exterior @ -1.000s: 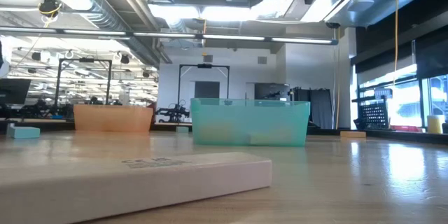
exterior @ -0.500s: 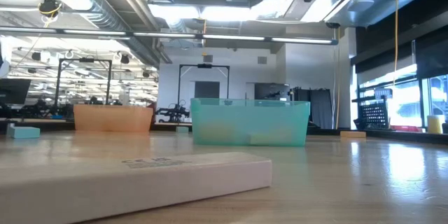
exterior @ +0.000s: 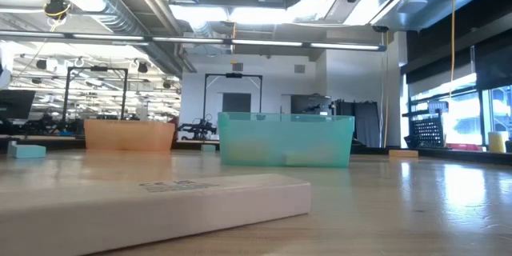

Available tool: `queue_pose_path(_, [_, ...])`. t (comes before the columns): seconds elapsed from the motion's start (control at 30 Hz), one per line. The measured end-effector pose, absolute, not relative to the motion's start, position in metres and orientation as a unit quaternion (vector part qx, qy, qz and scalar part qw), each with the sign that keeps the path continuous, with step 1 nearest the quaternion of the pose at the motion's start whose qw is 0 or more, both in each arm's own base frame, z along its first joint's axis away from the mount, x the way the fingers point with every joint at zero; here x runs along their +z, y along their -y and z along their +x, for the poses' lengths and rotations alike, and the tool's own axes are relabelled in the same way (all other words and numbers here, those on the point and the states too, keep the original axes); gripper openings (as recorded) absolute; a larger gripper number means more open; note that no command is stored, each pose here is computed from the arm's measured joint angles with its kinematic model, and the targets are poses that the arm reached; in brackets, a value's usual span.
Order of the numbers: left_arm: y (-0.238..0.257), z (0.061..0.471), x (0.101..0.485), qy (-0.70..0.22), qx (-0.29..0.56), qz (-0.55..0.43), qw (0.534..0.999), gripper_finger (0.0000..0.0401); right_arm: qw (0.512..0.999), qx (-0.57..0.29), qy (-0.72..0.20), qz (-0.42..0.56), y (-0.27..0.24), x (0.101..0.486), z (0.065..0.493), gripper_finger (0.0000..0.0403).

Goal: Sort & place blocks by color
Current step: Put the blue block into the transparent bin

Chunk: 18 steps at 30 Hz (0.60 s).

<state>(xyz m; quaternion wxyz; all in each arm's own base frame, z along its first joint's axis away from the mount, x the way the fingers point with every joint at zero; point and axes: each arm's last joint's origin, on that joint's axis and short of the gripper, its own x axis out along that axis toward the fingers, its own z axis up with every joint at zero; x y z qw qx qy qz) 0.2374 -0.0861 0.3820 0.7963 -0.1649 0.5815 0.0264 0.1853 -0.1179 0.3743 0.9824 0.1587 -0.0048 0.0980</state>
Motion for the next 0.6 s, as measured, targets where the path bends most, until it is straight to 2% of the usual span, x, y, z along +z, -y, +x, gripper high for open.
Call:
queue_pose_path(0.3, [0.119,0.214,0.366,-0.671,0.058,-0.272,0.687,0.0168,0.983,0.098,0.005,0.156,0.118,0.374,0.185,0.0204])
queue_pose_path(0.47, [0.15,0.195,0.337,-0.707,0.122,-0.288,0.634,0.0168,0.984,0.098,0.006,0.149,0.118,0.374,0.185,0.0204])
queue_pose_path(0.6, [0.171,0.185,0.307,-0.703,0.168,-0.317,0.614,0.0168,0.985,0.098,0.006,0.145,0.118,0.374,0.185,0.0204])
